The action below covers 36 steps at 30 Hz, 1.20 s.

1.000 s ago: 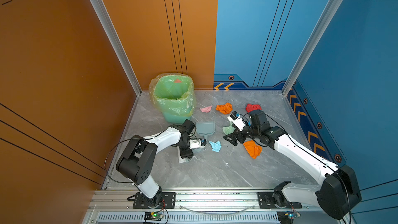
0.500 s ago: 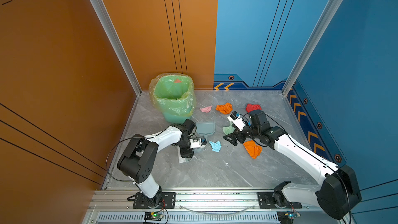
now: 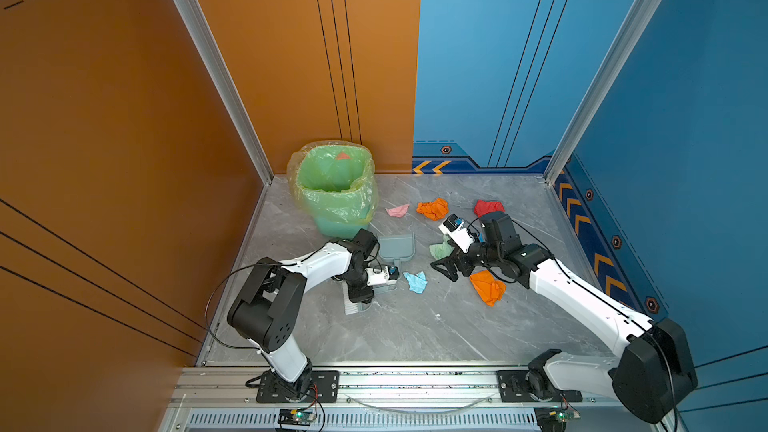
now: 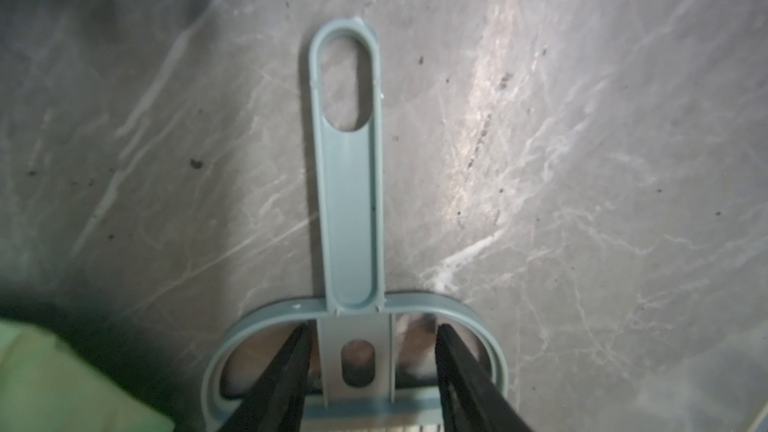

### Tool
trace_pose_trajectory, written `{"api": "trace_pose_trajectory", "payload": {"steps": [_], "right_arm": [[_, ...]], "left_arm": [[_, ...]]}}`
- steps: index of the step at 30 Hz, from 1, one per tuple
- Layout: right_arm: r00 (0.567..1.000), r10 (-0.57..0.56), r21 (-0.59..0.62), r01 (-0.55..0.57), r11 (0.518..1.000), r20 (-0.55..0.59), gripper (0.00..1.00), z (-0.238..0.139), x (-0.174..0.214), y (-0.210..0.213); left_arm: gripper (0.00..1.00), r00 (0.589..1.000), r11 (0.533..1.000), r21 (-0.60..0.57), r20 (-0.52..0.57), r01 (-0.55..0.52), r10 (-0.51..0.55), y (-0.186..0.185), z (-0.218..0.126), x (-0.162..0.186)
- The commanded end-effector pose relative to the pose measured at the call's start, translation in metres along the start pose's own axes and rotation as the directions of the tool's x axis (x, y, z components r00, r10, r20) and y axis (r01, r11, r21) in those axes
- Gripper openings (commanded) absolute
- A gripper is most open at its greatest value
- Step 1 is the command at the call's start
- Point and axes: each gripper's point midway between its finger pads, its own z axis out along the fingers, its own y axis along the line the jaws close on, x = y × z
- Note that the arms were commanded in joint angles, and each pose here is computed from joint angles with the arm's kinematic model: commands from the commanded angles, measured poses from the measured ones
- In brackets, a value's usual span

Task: Sweep away the paper scraps from the table
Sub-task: 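Lower the left gripper and close it on the hand brush handle, then lift the brush with the left gripper toward the right gripper while the right gripper approaches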

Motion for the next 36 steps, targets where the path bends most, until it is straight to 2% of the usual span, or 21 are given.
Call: {"api": "trace_pose_trajectory", "payload": {"steps": [1,7,11,25,31,36], "right_arm": [[1.000,0.004,0.014,-0.004,1.000,0.027,1.00,-0.004,-0.005,-0.001],[1.000,0.006,0.013,-0.007,1.000,0.030,1.00,-0.004,-0.006,-0.001],[0.999,0.015,0.014,-0.016,1.000,0.037,1.00,-0.004,-0.009,-0.002],[0.999,0.013,0.008,-0.014,1.000,0.037,1.00,-0.002,-0.008,-0.001],[1.000,-0.005,-0.001,0.005,1.000,0.027,1.00,-0.004,-0.010,0.000],[1.000,-0.006,-0.077,0.005,0.997,-0.009,1.00,-0.007,-0.010,0.012]], "left_arm": [[0.48,1.000,0.998,0.058,-0.011,0.023,-0.023,-0.009,0.003,0.001],[0.42,1.000,0.997,0.070,-0.008,0.030,-0.029,-0.010,0.002,-0.001],[0.31,0.999,0.994,0.098,-0.016,0.046,-0.045,-0.012,0.002,-0.001],[0.30,0.999,0.996,0.080,-0.023,0.042,-0.041,-0.011,0.000,-0.001],[0.28,0.998,0.998,0.064,0.052,0.020,-0.024,-0.011,-0.016,-0.014],[0.27,0.993,0.999,0.039,0.121,0.003,-0.008,-0.011,-0.033,-0.026]]}}
